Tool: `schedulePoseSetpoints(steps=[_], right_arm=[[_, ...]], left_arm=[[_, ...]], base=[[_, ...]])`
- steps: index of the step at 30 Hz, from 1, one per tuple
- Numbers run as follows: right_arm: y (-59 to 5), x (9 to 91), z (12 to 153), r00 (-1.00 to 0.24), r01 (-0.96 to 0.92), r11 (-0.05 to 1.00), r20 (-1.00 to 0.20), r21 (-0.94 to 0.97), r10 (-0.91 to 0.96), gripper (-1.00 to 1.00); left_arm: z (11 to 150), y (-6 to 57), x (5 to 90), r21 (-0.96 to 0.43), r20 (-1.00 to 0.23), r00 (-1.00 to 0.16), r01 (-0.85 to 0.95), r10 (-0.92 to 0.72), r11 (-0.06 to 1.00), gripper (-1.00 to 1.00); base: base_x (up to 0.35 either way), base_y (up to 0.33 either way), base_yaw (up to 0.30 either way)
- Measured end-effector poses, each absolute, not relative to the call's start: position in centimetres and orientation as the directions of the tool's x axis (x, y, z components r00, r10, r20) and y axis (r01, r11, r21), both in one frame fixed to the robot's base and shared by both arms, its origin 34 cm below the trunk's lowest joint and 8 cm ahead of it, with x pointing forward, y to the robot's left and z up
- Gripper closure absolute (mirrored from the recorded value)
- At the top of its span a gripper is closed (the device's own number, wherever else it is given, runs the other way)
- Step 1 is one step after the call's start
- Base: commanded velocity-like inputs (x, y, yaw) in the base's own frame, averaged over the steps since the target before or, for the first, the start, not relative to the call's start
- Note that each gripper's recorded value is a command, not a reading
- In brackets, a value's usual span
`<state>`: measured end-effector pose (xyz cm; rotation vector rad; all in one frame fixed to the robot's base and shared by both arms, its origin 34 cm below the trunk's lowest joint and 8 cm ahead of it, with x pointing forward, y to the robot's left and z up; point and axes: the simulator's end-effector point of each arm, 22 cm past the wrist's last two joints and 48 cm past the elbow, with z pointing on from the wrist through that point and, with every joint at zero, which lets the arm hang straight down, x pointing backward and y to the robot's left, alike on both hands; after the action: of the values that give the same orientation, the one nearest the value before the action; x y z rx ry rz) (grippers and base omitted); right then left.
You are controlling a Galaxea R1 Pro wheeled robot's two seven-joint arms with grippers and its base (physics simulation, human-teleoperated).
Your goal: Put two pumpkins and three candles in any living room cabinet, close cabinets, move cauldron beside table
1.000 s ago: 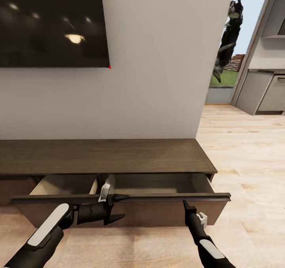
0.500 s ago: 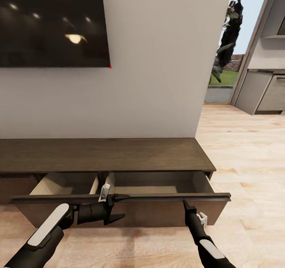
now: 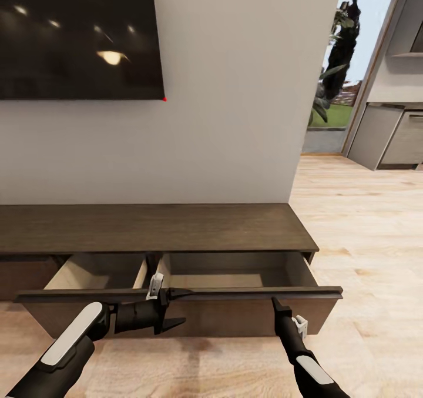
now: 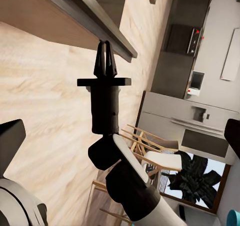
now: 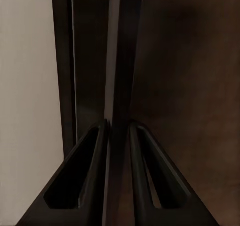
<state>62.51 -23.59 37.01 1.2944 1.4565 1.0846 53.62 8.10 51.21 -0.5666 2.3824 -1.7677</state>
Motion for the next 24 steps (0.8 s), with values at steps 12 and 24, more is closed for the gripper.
schedulePoseSetpoints(steps=[12,24], right_arm=[[-23.59,62.54,37.0,-0.069,0.228,0.075,-0.061,0.971,0.996,1.0],[-23.6,62.52,37.01,-0.069,0.227,0.075,-0.061,0.971,0.996,1.0]], left_arm=[[51.18,8.1,53.61,-0.943,0.124,-0.922,-0.225,-0.366,0.247,-1.0],[51.19,8.09,53.62,-0.943,0.124,-0.922,-0.225,-0.366,0.247,-1.0]], base=[[-0.028,0.0,0.0],[-0.039,0.0,0.0]])
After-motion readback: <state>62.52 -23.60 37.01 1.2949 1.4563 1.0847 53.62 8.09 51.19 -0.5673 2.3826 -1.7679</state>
